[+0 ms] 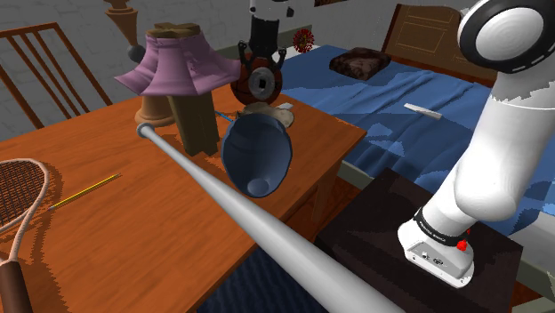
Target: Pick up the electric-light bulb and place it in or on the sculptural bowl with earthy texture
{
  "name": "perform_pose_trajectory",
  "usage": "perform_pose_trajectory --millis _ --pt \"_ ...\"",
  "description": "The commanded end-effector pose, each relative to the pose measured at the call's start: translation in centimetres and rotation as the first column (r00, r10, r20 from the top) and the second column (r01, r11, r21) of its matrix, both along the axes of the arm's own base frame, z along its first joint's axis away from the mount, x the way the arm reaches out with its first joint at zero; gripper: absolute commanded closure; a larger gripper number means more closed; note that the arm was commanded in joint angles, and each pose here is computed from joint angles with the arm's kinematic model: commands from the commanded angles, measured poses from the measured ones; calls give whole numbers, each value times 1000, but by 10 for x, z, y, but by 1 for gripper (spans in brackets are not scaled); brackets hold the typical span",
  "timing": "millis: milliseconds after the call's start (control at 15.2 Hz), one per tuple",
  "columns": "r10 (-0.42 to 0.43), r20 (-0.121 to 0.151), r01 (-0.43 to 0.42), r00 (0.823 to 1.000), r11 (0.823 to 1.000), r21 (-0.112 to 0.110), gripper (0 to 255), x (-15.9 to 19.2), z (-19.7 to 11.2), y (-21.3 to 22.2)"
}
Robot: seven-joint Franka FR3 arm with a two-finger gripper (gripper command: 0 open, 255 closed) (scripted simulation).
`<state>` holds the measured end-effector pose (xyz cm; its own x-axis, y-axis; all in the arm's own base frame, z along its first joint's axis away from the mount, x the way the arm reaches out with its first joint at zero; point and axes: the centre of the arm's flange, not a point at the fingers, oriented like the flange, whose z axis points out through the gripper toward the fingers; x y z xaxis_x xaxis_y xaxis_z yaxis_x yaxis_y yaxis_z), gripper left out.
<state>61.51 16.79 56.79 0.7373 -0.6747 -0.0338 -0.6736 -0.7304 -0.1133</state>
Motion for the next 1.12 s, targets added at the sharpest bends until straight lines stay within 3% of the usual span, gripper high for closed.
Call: perform_pose_trajectory --millis 0,462,528,792,858,1056 --pt "7 -88 -9 996 1000 -16 255 8 -57 4" --pt "7 -88 -9 996 1000 -16 255 8 -57 4" --pt "7 -87 -8 996 1000 -16 0 8 -57 5" --pt "8 -86 -9 996 1000 -13 0 16 -46 -16" --pt "7 -88 -9 996 1000 -16 0 8 -57 4" --pt "7 -88 -9 996 1000 -16 0 10 -17 0"
